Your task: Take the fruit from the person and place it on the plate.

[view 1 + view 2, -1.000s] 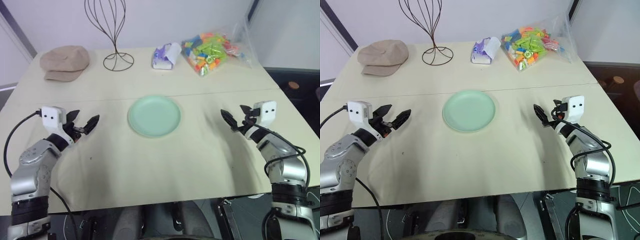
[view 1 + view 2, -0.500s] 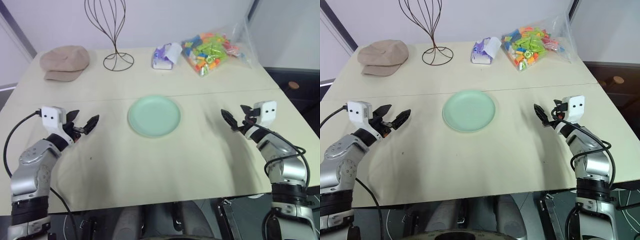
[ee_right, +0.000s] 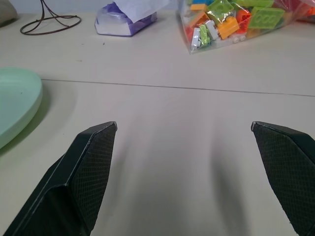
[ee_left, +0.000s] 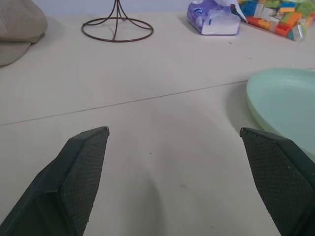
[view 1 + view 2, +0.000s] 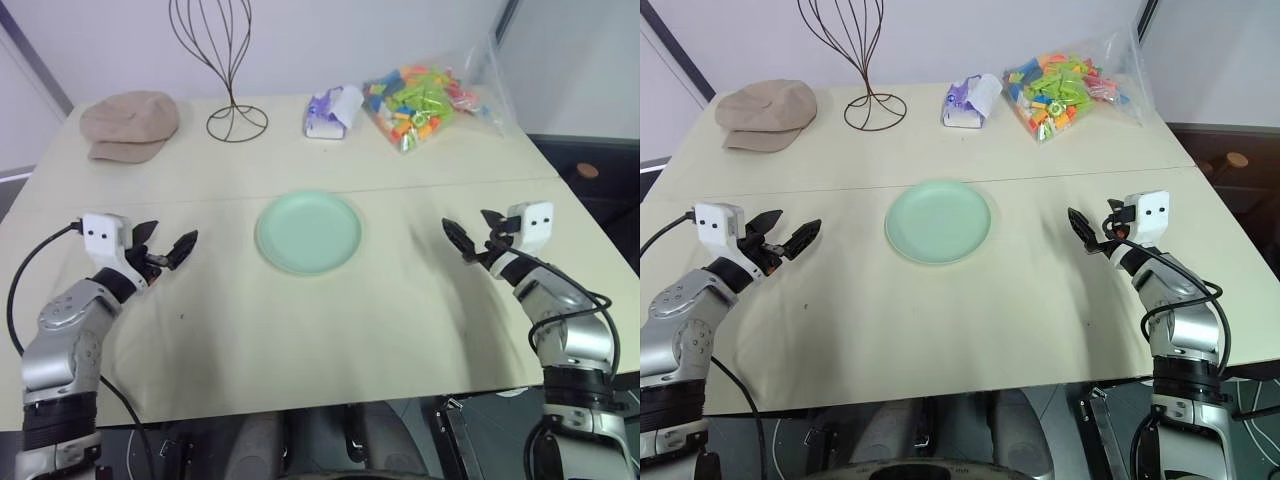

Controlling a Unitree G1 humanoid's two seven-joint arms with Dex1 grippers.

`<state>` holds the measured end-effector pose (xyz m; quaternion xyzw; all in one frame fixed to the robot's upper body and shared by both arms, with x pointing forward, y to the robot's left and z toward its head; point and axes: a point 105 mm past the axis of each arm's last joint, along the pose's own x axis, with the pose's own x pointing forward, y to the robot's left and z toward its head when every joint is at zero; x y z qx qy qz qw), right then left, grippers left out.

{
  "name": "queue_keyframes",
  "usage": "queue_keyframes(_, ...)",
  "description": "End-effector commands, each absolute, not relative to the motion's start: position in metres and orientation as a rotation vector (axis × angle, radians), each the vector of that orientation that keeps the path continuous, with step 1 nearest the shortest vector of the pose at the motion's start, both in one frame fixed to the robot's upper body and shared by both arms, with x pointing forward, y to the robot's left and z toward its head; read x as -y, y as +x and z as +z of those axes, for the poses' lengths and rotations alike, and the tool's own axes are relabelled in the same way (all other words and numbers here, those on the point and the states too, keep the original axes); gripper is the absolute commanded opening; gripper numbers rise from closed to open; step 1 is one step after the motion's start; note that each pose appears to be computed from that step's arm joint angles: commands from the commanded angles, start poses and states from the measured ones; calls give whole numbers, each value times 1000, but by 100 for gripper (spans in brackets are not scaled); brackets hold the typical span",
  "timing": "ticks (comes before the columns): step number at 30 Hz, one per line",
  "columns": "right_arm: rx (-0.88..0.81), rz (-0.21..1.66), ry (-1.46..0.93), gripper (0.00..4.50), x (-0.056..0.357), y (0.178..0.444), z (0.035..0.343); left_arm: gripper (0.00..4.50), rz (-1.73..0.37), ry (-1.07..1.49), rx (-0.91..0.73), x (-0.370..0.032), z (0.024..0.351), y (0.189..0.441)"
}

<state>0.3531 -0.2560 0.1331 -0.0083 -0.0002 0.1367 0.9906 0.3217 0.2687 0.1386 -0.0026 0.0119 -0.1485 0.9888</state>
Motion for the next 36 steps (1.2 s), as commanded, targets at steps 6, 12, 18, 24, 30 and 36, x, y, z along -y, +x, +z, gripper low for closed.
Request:
queue_keyframes(6, 52, 256, -44, 450, 264, 352, 148, 446, -293, 32, 35, -271, 155, 322)
queue_keyframes(12, 52, 257, -45, 450, 264, 352, 148, 446, -293, 33, 34, -270, 155, 322)
queue_keyframes(18, 54, 262, -45, 450, 263, 353, 148, 446, -292, 36, 36, -271, 155, 323)
queue_keyframes(24, 59, 269, -49, 450, 261, 354, 151, 446, -292, 35, 36, -271, 155, 323)
queue_keyframes(30, 100, 337, -42, 450, 258, 343, 180, 446, -304, 39, 33, -269, 154, 324)
queue_keyframes(36, 123, 425, -13, 450, 248, 328, 212, 446, -325, 46, 26, -266, 153, 327)
